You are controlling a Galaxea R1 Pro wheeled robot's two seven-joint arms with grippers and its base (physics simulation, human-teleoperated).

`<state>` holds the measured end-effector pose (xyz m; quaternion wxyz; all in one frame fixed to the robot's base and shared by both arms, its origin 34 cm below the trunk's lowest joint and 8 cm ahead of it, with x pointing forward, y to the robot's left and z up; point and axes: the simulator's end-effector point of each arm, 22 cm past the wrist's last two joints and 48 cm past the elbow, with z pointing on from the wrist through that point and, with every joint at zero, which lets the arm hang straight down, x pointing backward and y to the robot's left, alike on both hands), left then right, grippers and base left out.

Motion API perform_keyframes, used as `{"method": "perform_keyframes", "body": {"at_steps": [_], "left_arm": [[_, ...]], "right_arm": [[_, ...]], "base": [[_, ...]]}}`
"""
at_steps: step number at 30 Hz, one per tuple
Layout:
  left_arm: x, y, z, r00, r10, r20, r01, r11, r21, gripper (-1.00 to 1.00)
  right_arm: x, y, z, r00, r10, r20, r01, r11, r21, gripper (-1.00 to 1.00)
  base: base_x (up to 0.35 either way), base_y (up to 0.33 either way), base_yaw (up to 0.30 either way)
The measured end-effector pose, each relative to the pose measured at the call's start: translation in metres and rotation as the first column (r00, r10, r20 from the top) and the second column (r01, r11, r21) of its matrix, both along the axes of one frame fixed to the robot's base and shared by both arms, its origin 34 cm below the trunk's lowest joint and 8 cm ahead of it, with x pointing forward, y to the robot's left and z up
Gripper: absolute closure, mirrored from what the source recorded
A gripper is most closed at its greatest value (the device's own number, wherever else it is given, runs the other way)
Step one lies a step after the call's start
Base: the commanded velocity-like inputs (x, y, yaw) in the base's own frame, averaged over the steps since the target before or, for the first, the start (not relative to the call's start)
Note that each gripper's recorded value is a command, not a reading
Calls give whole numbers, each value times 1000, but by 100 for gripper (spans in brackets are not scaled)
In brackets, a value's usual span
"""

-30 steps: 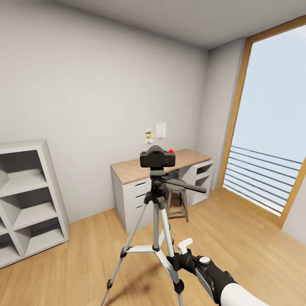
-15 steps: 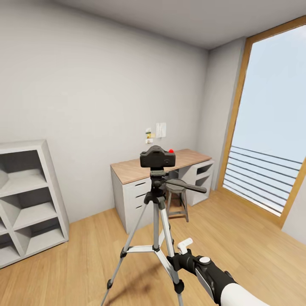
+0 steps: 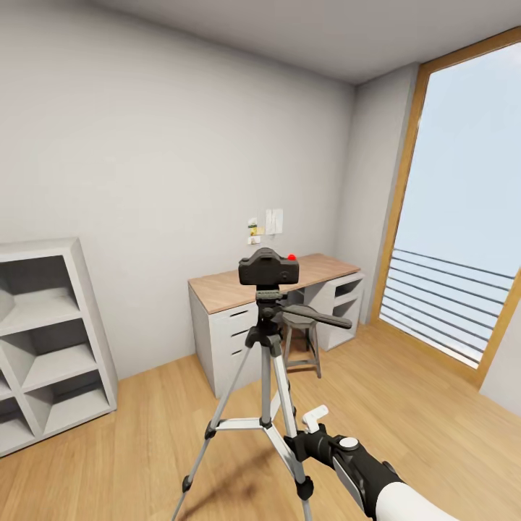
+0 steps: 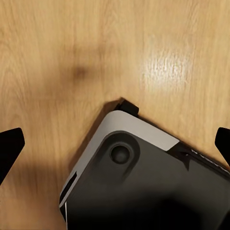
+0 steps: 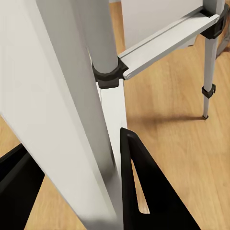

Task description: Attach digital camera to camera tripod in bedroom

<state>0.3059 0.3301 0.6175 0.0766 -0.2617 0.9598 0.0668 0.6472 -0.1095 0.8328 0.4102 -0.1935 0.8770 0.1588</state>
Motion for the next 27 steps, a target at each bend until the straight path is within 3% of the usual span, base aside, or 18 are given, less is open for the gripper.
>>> {"method": "perform_keyframes", "body": {"at_steps": [6, 27], "left_arm": [[1, -9, -1, 1000, -3, 3, 3, 1000, -10, -100], [2, -10, -1, 1000, -3, 8, 3, 1000, -10, -100]], "right_arm": [[0, 1, 0, 1000, 4, 3, -4, 1000, -1, 100], [0, 1, 1, 1000, 5, 4, -5, 1000, -2, 100]], "base": [[0, 0, 0], [0, 0, 0]]}}
